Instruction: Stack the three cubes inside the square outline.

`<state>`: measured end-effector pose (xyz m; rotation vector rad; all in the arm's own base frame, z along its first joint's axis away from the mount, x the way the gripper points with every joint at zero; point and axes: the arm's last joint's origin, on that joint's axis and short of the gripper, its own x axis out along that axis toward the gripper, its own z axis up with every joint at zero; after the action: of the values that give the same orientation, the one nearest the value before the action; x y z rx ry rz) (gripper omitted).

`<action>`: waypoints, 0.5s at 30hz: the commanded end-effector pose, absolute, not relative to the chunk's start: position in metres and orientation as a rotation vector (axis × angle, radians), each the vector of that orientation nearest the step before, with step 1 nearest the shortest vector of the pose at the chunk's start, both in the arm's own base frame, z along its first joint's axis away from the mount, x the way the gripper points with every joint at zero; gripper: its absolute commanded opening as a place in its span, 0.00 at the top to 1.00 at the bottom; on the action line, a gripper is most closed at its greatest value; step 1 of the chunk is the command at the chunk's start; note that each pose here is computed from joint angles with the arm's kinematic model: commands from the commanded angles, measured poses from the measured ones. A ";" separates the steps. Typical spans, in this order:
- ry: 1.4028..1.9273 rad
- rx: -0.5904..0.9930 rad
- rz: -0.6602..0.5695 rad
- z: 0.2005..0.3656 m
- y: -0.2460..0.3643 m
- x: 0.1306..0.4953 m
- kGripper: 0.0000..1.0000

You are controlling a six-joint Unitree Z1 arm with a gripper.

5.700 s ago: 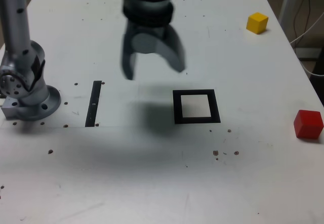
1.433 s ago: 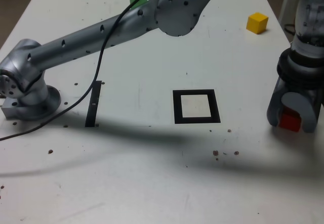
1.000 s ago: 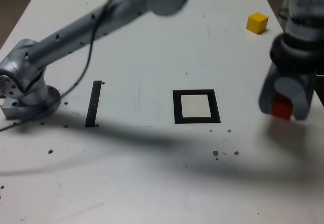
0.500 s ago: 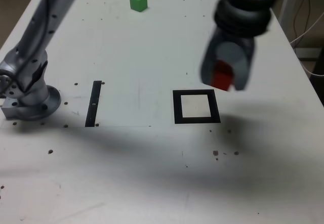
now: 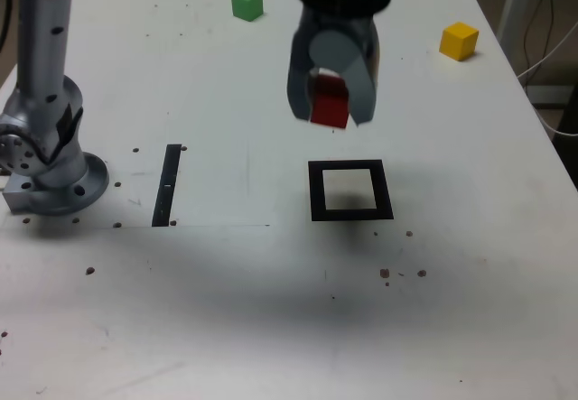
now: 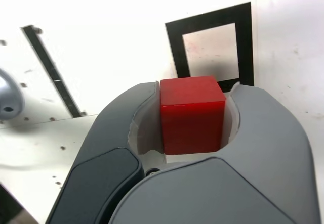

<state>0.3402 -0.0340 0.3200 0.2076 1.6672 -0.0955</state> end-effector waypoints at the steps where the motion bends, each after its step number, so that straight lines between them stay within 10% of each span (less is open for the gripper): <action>1: 1.666 0.195 -0.101 0.313 -0.033 0.343 0.71; 15: 1.599 0.042 0.020 0.265 -0.033 0.340 0.71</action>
<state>0.3414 -0.0339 0.2622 0.0473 1.6110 0.0162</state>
